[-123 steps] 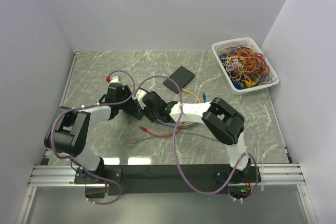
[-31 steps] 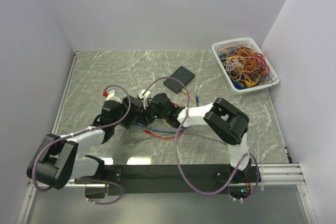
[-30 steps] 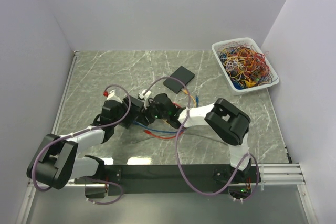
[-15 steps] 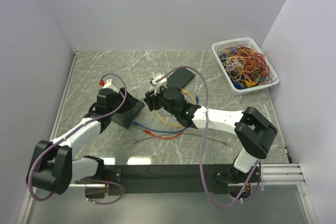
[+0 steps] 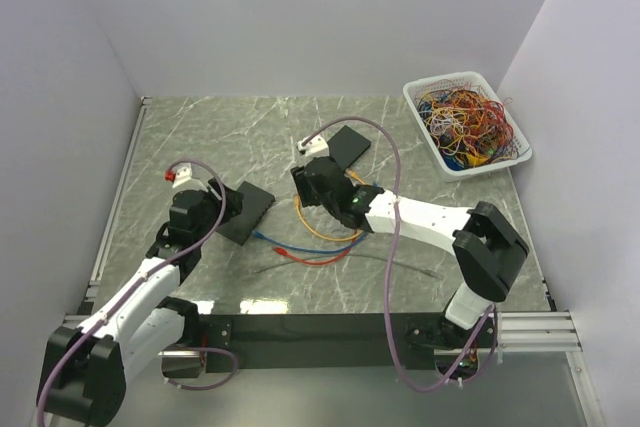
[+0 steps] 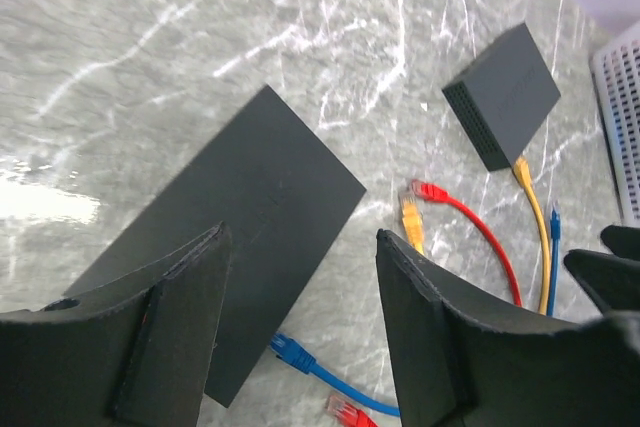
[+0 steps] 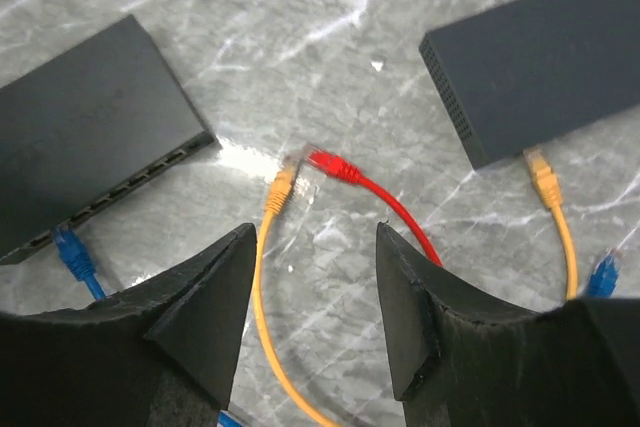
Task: Insert the plug into the switch port
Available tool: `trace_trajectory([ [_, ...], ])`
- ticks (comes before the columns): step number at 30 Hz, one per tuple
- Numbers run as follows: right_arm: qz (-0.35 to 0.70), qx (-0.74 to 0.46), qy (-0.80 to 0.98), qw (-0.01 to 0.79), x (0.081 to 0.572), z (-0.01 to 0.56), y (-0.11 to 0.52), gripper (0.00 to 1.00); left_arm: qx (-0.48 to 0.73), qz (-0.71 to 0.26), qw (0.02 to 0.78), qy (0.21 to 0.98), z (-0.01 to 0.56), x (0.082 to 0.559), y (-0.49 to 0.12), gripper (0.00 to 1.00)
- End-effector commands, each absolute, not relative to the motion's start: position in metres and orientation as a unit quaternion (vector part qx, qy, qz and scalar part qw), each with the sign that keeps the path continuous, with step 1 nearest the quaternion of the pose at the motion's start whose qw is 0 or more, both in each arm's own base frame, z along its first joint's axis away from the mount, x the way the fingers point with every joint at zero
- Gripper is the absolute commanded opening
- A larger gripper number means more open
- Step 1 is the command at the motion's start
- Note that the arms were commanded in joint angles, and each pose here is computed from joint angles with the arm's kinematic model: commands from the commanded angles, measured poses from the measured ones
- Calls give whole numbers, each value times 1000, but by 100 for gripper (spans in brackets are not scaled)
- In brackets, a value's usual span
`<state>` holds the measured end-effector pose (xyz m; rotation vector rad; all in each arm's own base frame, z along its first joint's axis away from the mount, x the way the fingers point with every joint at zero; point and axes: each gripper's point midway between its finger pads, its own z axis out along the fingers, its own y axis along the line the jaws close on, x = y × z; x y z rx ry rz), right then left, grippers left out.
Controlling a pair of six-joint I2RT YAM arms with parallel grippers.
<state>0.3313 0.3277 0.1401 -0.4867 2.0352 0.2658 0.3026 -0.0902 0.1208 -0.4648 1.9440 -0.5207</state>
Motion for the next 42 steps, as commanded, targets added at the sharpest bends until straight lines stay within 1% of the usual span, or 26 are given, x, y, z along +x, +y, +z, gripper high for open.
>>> trace_trajectory([
  [1,125,-181,860,461,337,133,330,57,-203,-203,543,789,130,305,-79,66],
  [3,135,-193,867,439,335,119,339,55,-199,-206,547,787,132,305,-80,67],
  [7,147,-199,873,420,338,108,355,54,-195,-207,546,788,130,306,-82,66],
  [18,135,-213,893,373,334,60,361,53,-197,-207,545,788,129,307,-81,66],
  [23,129,-214,898,362,335,47,362,53,-196,-205,540,792,126,308,-82,66],
  [25,130,-216,899,357,334,42,364,52,-197,-205,541,792,127,309,-82,66],
  [27,130,-216,900,355,334,40,365,48,-197,-204,540,792,126,309,-82,66],
  [28,130,-216,901,353,334,38,366,44,-197,-205,541,792,127,309,-82,66],
  [30,134,-216,902,350,334,37,367,42,-196,-205,540,792,126,308,-83,66],
  [31,134,-215,902,349,333,35,367,38,-196,-205,539,793,126,309,-82,66],
  [33,142,-215,903,345,332,35,370,34,-196,-205,538,794,125,309,-83,66],
  [34,143,-217,903,342,331,33,370,29,-196,-204,538,794,125,309,-83,66],
  [36,146,-218,904,339,329,32,371,25,-195,-204,537,795,125,310,-83,66],
  [37,146,-218,904,338,329,33,371,19,-196,-204,537,795,125,310,-83,66],
  [40,150,-223,904,333,326,34,371,9,-195,-205,536,796,124,310,-84,66],
  [42,155,-226,903,331,325,39,374,7,-194,-205,535,797,123,310,-84,66],
])
